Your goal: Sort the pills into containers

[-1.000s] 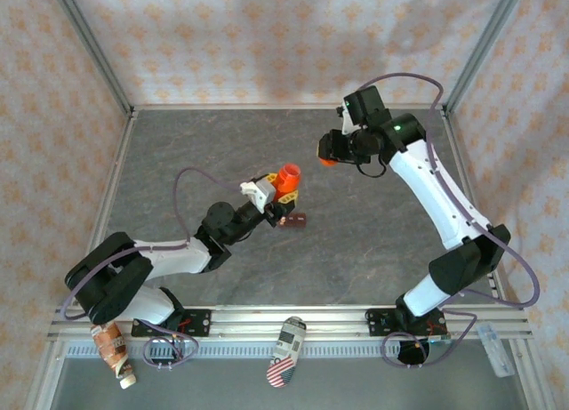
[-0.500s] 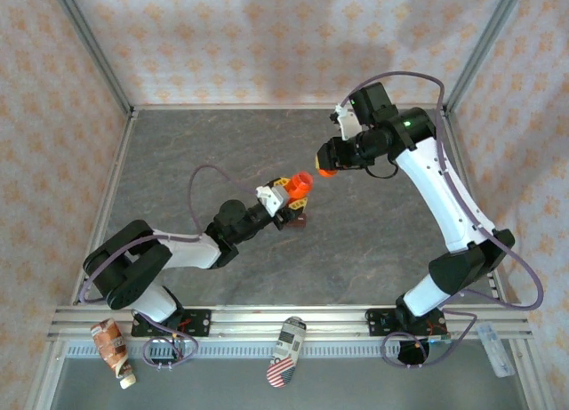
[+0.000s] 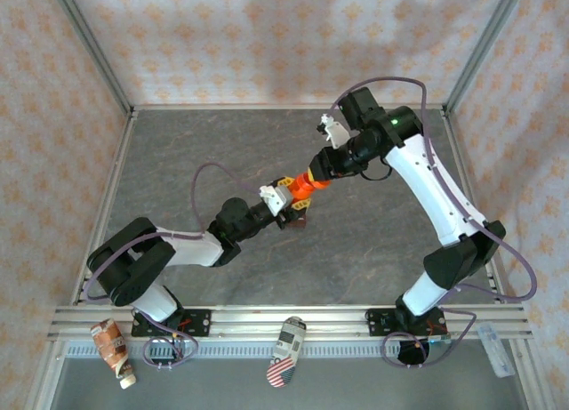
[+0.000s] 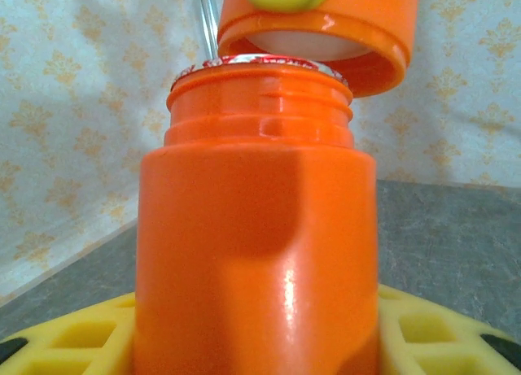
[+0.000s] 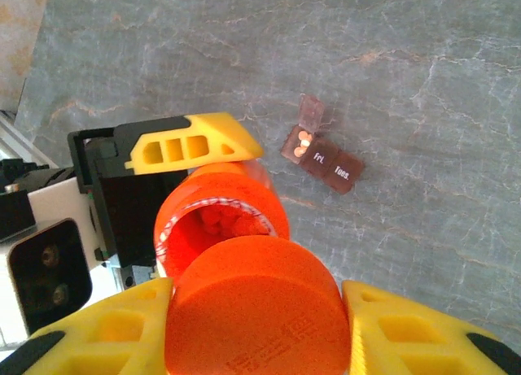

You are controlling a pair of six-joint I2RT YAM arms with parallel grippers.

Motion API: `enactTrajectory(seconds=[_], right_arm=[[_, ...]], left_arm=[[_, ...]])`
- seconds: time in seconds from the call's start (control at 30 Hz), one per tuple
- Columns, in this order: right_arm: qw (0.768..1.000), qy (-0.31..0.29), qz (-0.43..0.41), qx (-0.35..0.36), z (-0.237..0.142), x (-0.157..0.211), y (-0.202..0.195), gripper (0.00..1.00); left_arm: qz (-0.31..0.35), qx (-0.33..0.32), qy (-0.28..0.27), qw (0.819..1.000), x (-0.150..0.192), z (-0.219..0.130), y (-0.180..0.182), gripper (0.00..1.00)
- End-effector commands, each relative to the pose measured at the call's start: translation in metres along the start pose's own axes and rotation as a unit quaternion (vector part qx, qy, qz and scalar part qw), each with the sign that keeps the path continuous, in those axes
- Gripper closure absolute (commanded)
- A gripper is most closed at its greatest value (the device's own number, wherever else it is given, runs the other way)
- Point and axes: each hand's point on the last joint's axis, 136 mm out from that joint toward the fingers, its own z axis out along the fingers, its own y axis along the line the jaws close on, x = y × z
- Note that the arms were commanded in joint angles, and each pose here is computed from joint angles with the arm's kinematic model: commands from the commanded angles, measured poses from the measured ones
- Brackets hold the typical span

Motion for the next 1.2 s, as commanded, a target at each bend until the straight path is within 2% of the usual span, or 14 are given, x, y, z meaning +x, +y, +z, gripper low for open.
enactTrajectory(seconds=[0.0, 0.93, 1.17], right_arm=[[1.0, 0.002, -0.016, -0.008, -0.004, 0.001, 0.007, 0.61], [0.999, 0.035, -0.012, -0.03, 0.028, 0.003, 0.008, 0.62], [0.996, 0.069, -0.019, -0.047, 0.043, 0.01, 0.012, 0.62]], left_arm=[[0.02, 0.01, -0.04, 0.999, -0.023, 0.006, -0.005, 1.0], [0.029, 0.04, -0.046, 0.998, -0.03, 0.004, -0.015, 1.0], [0.036, 0.052, -0.043, 0.997, -0.031, 0.005, -0.019, 1.0]])
